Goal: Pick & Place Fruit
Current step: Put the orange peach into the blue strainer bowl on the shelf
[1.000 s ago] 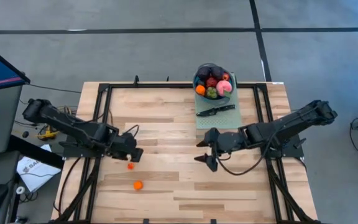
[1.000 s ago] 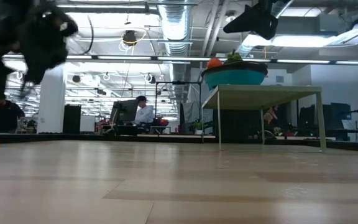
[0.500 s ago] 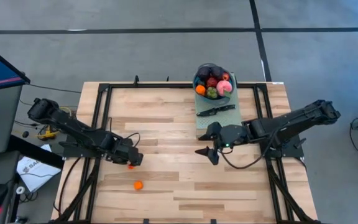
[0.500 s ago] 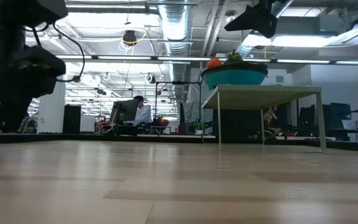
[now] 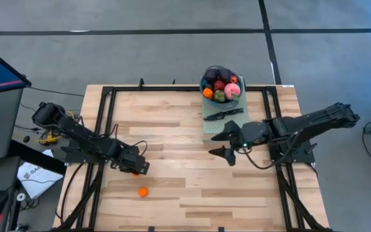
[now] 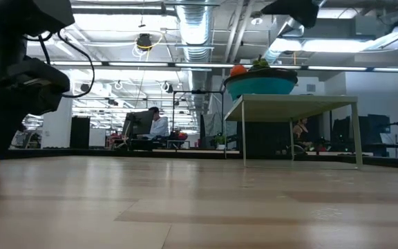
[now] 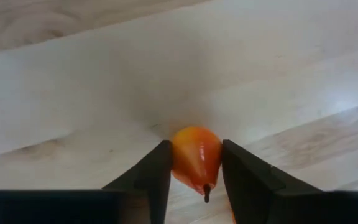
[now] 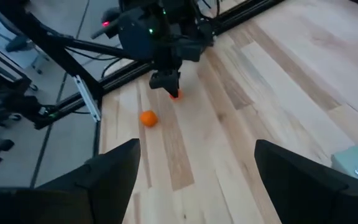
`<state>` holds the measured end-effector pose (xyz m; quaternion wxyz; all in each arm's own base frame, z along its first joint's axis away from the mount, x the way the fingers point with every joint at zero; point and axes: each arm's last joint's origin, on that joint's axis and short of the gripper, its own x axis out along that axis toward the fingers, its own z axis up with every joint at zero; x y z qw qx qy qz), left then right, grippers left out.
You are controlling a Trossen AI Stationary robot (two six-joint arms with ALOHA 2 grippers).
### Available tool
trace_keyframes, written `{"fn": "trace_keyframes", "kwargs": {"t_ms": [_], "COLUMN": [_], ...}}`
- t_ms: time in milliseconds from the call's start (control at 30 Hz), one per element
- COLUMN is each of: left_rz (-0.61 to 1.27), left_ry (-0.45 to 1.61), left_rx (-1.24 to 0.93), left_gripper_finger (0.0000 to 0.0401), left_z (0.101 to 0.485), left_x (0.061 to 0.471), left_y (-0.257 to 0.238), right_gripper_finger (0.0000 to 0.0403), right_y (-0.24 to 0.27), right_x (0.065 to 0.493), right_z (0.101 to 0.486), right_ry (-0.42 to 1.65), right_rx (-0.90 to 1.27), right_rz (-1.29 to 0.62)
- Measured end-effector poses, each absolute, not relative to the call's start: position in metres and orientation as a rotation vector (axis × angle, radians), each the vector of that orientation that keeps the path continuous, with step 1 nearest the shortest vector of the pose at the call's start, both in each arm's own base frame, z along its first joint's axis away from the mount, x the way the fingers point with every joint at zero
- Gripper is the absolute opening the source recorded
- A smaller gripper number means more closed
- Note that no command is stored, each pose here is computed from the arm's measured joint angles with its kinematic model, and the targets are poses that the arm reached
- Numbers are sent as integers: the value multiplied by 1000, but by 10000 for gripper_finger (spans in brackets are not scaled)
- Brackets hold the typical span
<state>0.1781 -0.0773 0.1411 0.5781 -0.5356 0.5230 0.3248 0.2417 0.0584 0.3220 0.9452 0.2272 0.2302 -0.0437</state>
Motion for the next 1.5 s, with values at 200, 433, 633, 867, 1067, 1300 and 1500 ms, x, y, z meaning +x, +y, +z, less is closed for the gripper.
{"fn": "trace_keyframes", "kwargs": {"t_ms": [200,433,633,867,1067,1300,1500], "left_rz": [656,567,503,401,379,381,386], "left_ry": [1147,867,831,869,890,903,903], "left_rx": [-1298,-1333,-1241,-1141,-1106,-1104,-1111], "left_gripper_finger": [107,107,106,108,109,110,129], "left_z": [145,156,158,153,142,137,137], "left_x": [189,227,282,353,377,378,378], "left_y": [-80,-57,-29,-18,-21,-24,-24], "right_gripper_finger": [311,311,311,311,311,311,311], "right_y": [60,66,71,78,86,96,105], "right_x": [208,158,139,140,148,164,179], "right_z": [336,340,333,327,318,303,287], "right_ry": [486,620,720,745,800,878,937], "right_rx": [528,620,650,635,598,537,490], "right_rz": [-65,-37,-101,-141,-164,-213,-251]}}
